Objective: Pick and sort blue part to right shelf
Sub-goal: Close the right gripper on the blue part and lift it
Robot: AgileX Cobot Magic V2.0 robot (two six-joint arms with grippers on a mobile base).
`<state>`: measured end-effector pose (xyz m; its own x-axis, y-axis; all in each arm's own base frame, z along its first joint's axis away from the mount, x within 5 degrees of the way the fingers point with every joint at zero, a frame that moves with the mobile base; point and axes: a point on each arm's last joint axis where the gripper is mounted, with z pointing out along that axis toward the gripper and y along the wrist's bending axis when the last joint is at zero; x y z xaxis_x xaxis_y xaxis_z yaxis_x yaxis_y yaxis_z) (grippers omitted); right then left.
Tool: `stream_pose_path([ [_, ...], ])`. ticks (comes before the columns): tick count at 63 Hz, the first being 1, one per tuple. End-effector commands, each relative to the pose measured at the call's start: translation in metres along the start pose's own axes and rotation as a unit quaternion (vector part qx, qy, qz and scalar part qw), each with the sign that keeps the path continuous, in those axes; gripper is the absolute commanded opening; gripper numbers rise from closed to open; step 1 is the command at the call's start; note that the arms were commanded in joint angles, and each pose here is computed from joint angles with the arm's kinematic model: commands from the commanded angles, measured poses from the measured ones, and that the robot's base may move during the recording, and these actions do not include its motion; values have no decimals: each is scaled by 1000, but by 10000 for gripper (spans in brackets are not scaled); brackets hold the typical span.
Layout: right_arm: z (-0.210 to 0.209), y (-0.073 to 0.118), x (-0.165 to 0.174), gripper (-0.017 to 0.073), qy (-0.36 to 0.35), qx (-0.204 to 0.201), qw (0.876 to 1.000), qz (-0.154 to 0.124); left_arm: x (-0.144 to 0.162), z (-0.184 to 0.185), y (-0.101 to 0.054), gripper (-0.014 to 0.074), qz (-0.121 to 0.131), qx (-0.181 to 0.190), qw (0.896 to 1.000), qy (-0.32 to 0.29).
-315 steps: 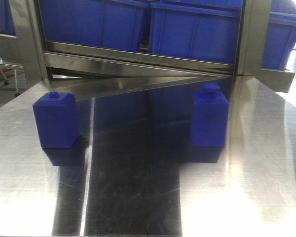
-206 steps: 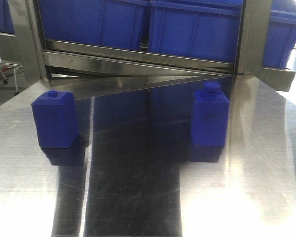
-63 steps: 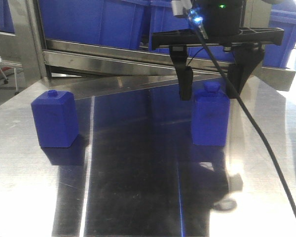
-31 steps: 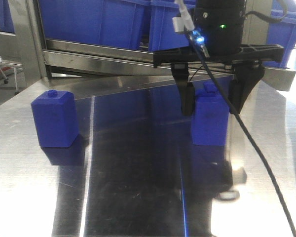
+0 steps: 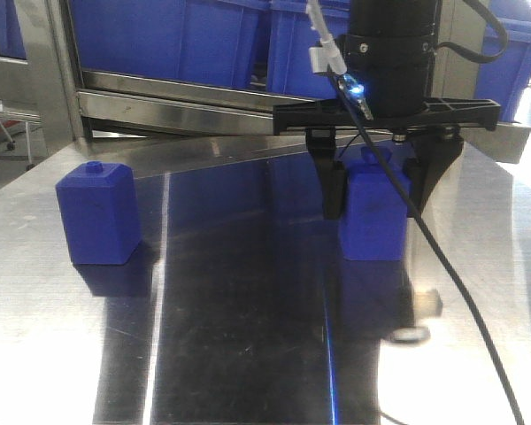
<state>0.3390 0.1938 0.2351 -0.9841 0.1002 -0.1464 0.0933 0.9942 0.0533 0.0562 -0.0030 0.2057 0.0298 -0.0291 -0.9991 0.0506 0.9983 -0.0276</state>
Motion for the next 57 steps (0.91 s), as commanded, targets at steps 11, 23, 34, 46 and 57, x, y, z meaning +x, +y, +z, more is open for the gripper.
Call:
stream_pose_path([
  [11, -28, -3, -3, 434, -35, -23, 999, 5, -2, -1, 0, 125, -7, 1, 999, -44],
  [23, -47, -7, 0, 434, -58, -31, 997, -33, -2, -1, 0, 125, -7, 1, 999, -44],
  [34, -67, -23, 8, 434, -112, -55, 987, -101, -2, -1, 0, 125, -7, 1, 999, -44],
  [46, -80, -59, 28, 434, -181, -83, 970, -140, -2, -1, 0, 125, -7, 1, 999, -44],
  [57, -89, -106, 45, 434, -252, -78, 956, -130, -2, -1, 0, 125, -7, 1, 999, -44],
])
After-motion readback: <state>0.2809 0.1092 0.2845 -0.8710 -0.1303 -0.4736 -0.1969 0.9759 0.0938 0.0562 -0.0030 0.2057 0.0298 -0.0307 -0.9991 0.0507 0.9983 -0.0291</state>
